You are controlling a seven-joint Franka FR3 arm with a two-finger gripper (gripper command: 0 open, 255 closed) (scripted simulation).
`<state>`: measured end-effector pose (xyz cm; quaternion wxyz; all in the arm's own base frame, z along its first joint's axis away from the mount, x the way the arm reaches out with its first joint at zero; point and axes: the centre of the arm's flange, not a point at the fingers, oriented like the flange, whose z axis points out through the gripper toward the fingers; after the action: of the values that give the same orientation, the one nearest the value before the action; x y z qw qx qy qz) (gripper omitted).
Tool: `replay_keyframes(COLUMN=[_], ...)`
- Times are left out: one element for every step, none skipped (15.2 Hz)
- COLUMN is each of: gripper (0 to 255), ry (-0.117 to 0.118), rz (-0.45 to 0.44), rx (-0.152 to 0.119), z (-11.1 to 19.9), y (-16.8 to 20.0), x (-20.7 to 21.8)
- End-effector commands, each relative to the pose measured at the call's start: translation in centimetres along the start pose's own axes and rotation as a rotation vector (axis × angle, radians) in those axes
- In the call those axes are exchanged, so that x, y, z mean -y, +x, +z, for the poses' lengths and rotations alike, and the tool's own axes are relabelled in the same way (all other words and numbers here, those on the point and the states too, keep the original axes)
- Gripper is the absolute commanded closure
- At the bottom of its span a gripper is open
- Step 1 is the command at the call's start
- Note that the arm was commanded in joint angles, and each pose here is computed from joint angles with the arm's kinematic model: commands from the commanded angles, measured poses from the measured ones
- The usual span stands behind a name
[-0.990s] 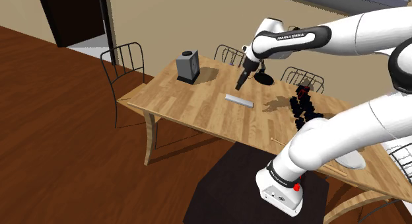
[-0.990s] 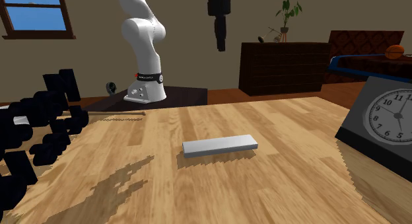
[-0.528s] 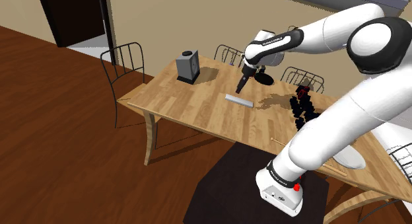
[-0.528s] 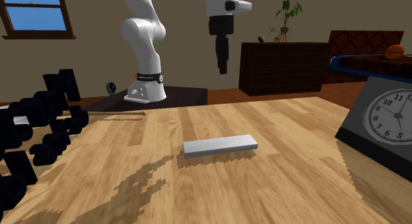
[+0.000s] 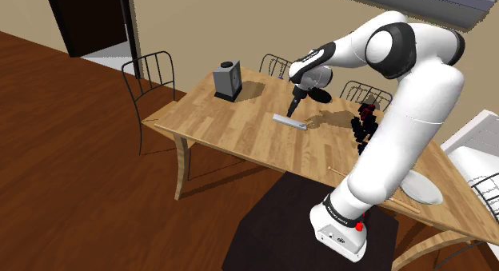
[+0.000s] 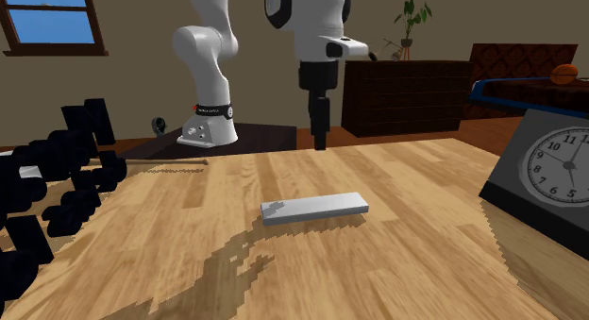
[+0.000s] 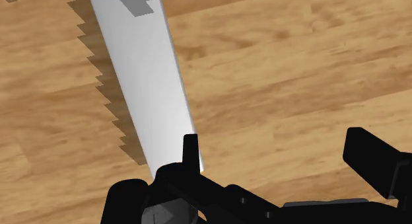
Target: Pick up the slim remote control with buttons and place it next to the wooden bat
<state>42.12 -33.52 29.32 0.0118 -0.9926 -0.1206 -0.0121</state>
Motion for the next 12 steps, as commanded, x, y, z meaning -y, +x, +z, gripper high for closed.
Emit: replay_keyframes(gripper=[0,0,0,0,0,0,0,0,0,0,0,0], ry=[0.0,0.0,0.0,0.0,0.0,0.0,0.0,0.0,0.0,0.0,0.0,0.0], rz=[-0.005,-0.007,-0.008,-0.01,-0.012,-0.013,-0.015,-0.016,-0.016,-0.016,-0.016,-0.016], rx=[0.007,0.01,0.013,0.017,0.02,0.023,0.027,0.028,0.028,0.028,0.028,0.028], z=[1.6,2.5,3.3,4.2,5.0,5.8,6.7,7.1,7.6,8.2,8.7,9.2], y=[-0.1,-0.1,-0.2,-0.2,-0.2,-0.3,-0.3,-0.4,-0.4,-0.4,-0.4,-0.4], x=[-1.6,-2.6,-3.6,-4.6,-5.6,-6.7,-7.7,-8.2,-8.2,-8.2,-8.2,-8.2])
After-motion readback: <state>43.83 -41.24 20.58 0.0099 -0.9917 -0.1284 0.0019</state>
